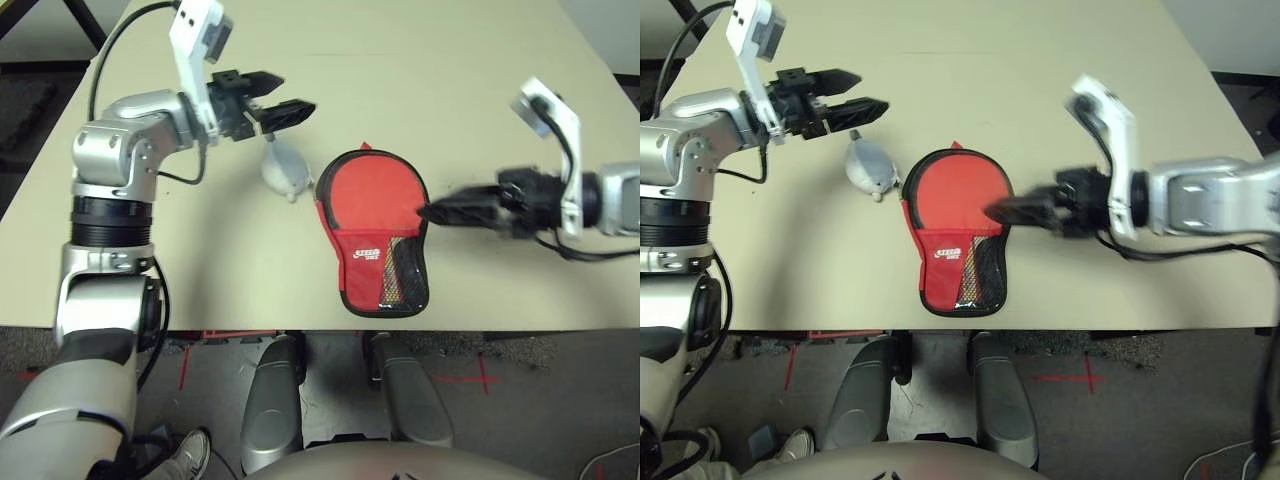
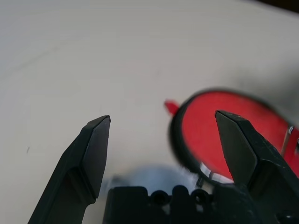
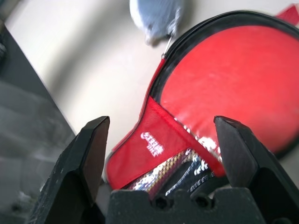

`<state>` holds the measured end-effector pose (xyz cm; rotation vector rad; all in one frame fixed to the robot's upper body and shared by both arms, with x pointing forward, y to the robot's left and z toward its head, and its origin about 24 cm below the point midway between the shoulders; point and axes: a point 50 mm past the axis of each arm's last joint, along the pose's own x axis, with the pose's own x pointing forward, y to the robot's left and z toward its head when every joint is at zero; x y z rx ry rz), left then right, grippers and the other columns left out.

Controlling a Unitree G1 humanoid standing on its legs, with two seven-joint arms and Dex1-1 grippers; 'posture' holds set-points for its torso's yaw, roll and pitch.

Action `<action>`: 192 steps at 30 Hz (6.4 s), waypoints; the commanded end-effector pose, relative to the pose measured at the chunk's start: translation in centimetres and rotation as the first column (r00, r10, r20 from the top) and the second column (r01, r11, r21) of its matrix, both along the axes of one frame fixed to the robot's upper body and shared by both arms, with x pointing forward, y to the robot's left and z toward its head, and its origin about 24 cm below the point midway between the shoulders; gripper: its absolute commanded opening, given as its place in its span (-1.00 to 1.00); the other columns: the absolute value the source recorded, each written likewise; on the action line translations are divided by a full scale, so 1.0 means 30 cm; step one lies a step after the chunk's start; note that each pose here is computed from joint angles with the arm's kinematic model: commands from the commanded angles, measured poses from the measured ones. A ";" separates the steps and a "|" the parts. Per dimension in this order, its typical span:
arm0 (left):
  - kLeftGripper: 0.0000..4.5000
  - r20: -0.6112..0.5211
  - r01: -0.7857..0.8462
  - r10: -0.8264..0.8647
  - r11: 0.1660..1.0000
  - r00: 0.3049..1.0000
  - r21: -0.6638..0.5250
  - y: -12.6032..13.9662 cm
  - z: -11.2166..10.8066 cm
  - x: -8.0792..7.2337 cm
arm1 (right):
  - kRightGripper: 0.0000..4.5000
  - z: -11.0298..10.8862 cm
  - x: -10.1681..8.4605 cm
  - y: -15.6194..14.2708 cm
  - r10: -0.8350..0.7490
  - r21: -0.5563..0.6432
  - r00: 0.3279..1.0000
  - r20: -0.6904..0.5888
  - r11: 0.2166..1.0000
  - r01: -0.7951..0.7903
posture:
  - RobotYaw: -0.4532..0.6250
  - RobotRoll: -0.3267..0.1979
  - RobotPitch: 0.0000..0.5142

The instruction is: Store the ping-pong paddle in its case and zip it.

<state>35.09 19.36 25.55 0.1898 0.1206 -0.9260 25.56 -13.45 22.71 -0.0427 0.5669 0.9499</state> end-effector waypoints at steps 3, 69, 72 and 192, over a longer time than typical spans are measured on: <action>1.00 -0.079 0.027 -0.017 0.991 0.997 0.131 0.052 -0.035 -0.001 | 0.99 -0.090 0.052 0.068 0.089 -0.241 0.988 0.129 0.969 -0.056 | -0.24 0.25 -0.11; -0.82 0.252 -0.114 0.042 0.953 0.967 0.280 -0.355 -0.207 0.215 | 1.00 -0.256 0.158 0.128 0.265 -0.440 0.944 0.196 0.884 -0.157 | -0.18 0.25 -0.03; -0.82 0.284 -0.118 0.047 0.963 0.958 0.240 -0.414 -0.210 0.211 | 1.00 -0.259 0.157 0.134 0.266 -0.434 0.945 0.192 0.886 -0.162 | -0.19 0.25 -0.02; 0.99 -0.202 0.424 -0.376 0.848 0.904 0.318 -0.424 -0.391 -0.106 | 1.00 -0.045 0.531 0.262 -0.111 -0.257 0.938 0.329 0.945 0.202 | -0.16 0.25 -0.14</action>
